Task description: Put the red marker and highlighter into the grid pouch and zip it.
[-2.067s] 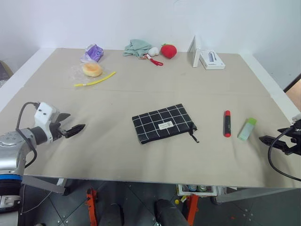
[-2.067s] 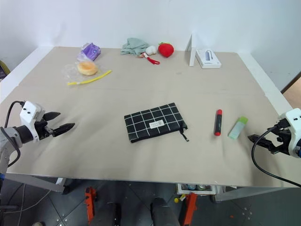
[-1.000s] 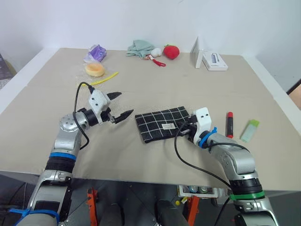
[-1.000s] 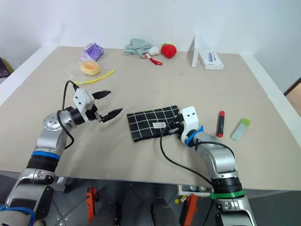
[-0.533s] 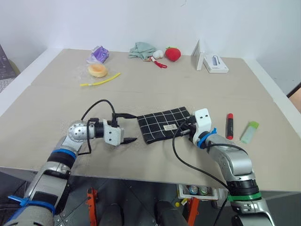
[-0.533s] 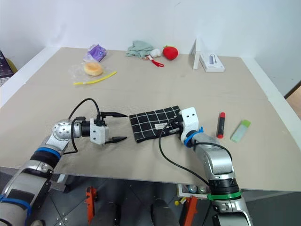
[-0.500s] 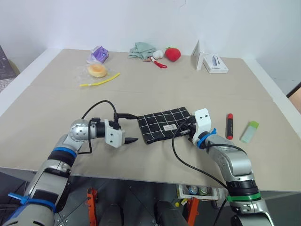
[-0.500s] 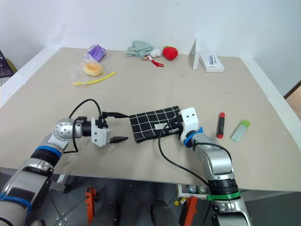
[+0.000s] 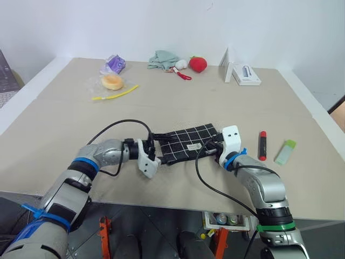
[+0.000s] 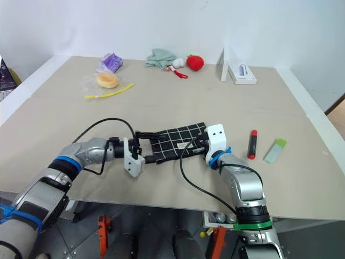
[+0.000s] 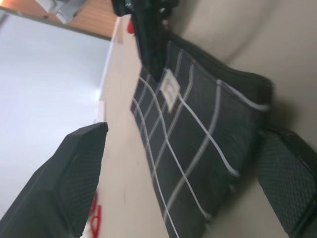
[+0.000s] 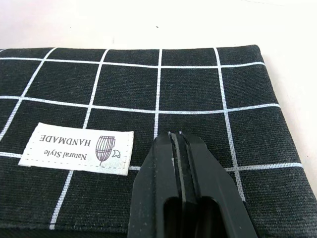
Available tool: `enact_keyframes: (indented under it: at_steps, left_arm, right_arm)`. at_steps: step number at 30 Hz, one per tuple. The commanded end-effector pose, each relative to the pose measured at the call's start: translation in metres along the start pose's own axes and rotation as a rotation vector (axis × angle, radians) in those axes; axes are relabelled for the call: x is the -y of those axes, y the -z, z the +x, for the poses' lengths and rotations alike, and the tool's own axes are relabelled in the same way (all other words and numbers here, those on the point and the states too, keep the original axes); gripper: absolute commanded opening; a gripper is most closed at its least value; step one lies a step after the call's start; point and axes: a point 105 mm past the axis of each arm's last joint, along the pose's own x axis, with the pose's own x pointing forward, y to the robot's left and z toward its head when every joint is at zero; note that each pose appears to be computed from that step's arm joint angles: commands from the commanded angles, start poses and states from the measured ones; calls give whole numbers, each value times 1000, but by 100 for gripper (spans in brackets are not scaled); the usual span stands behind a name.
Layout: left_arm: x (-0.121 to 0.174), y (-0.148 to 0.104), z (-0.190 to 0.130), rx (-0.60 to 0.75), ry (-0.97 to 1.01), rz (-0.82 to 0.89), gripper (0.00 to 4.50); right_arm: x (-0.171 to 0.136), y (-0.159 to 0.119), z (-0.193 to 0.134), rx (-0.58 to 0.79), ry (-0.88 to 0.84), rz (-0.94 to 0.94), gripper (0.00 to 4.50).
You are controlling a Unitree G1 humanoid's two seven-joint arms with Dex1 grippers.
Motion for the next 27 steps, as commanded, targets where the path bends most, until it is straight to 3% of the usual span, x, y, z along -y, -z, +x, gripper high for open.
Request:
enact_keyframes:
  at_steps: [1, 10, 20, 21, 27]
  left_arm:
    - [11, 2, 10, -17, 32, 9, 450]
    - [12, -4, 24, 27, 54, -4, 450]
    - [9, -5, 27, 33, 53, -55, 29]
    - [9, -4, 27, 27, 58, -63, 12]
    - [9, -4, 29, 20, 63, -108, 12]
  right_arm:
    - [-2, 16, 0, -62, -3, 24, 2]
    - [-3, 14, -2, -55, 1, 28, 2]
    - [-1, 12, -2, -43, 11, 30, 0]
    - [0, 10, -2, -32, 15, 25, 0]
    - [12, -28, -20, 164, 43, 1, 0]
